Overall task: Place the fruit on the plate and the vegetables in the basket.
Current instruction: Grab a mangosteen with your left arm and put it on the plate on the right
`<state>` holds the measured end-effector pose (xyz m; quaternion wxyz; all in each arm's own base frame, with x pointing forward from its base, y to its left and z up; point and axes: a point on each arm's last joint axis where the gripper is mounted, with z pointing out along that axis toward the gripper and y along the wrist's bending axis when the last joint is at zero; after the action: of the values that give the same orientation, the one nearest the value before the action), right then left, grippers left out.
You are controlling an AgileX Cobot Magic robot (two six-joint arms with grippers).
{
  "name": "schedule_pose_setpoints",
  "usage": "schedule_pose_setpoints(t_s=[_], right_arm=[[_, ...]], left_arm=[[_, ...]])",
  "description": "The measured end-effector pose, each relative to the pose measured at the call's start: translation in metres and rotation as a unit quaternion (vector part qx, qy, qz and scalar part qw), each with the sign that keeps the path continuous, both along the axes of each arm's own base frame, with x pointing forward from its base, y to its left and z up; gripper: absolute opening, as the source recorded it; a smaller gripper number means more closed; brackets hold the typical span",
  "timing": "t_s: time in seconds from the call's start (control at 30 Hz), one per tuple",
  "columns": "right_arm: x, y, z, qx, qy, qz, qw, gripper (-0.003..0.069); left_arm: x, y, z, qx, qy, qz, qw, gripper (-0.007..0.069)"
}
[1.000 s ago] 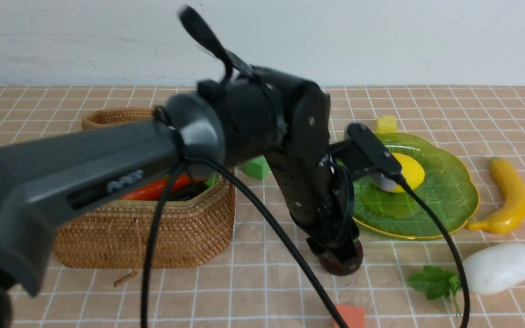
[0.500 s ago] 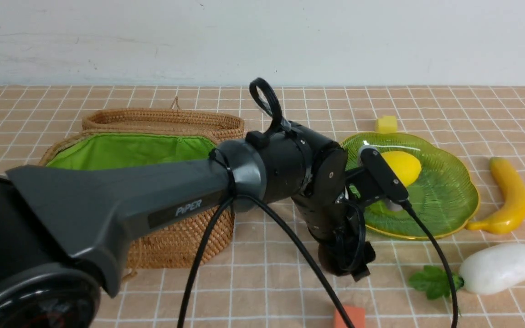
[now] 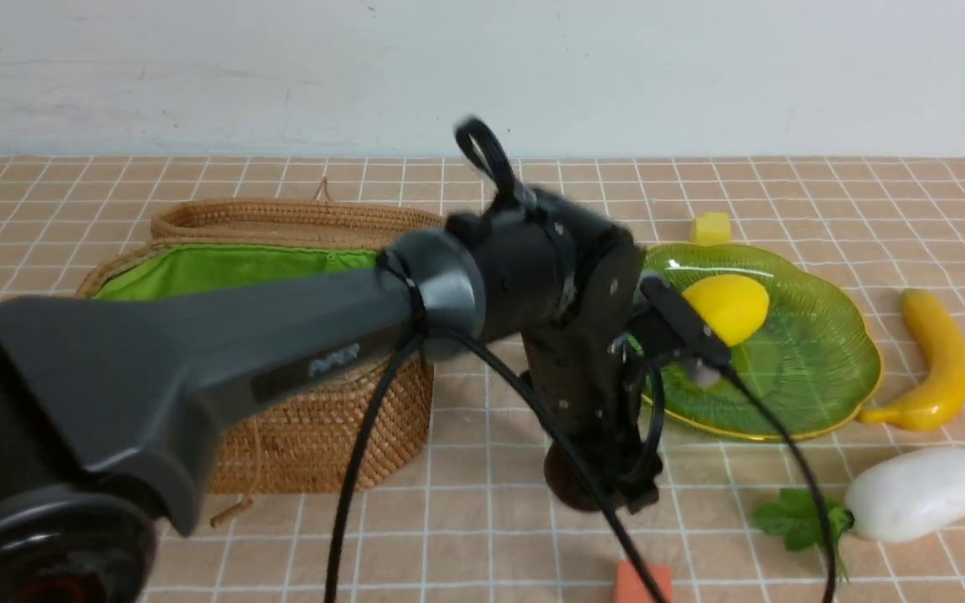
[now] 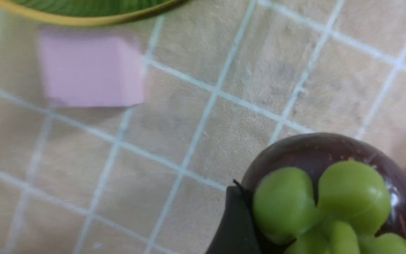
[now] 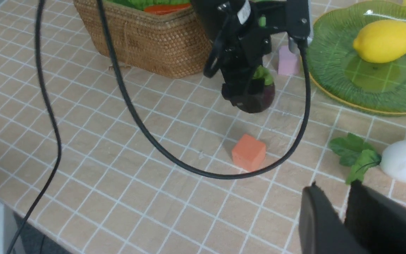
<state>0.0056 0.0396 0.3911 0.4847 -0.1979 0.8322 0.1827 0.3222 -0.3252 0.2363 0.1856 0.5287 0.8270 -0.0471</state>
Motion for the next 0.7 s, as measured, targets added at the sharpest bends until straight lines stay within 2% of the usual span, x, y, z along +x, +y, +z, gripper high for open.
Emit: schedule_pose_setpoints(t_s=[0.07, 0.1, 0.17, 0.27, 0.43, 0.5, 0.6, 0.7], right_arm=[[0.005, -0.004, 0.003, 0.003, -0.024, -0.030, 0.999, 0.0153], [0.006, -0.004, 0.003, 0.004, -0.027, -0.033, 0.999, 0.0153], [0.015, -0.009, 0.005, 0.024, -0.058, -0.077, 0.995, 0.0154], [0.023, -0.010, 0.000, 0.044, -0.061, -0.099, 0.992, 0.0154], [0.027, -0.010, -0.009, 0.048, -0.046, -0.104, 0.992, 0.0154], [0.028, -0.010, -0.010, 0.049, -0.040, -0.104, 0.993, 0.0155], [0.028, -0.010, -0.010, 0.052, -0.037, -0.106, 0.992, 0.0155], [0.029, -0.010, -0.011, 0.057, -0.032, -0.109, 0.992, 0.0158]], left_arm=[[0.003, -0.005, 0.028, -0.044, -0.028, 0.004, 0.999, 0.0553], [0.004, -0.006, 0.030, -0.048, -0.032, 0.004, 0.998, 0.0553], [0.013, -0.018, 0.053, -0.127, -0.083, 0.010, 0.988, 0.0553], [0.025, -0.033, 0.049, -0.191, -0.120, 0.020, 0.974, 0.0553], [0.043, -0.049, 0.010, -0.210, -0.142, 0.027, 0.967, 0.0563], [0.049, -0.053, -0.013, -0.203, -0.151, 0.025, 0.967, 0.0624], [0.051, -0.054, -0.019, -0.197, -0.152, 0.025, 0.968, 0.0666], [0.050, -0.053, -0.014, -0.200, -0.151, 0.029, 0.968, 0.0669]])
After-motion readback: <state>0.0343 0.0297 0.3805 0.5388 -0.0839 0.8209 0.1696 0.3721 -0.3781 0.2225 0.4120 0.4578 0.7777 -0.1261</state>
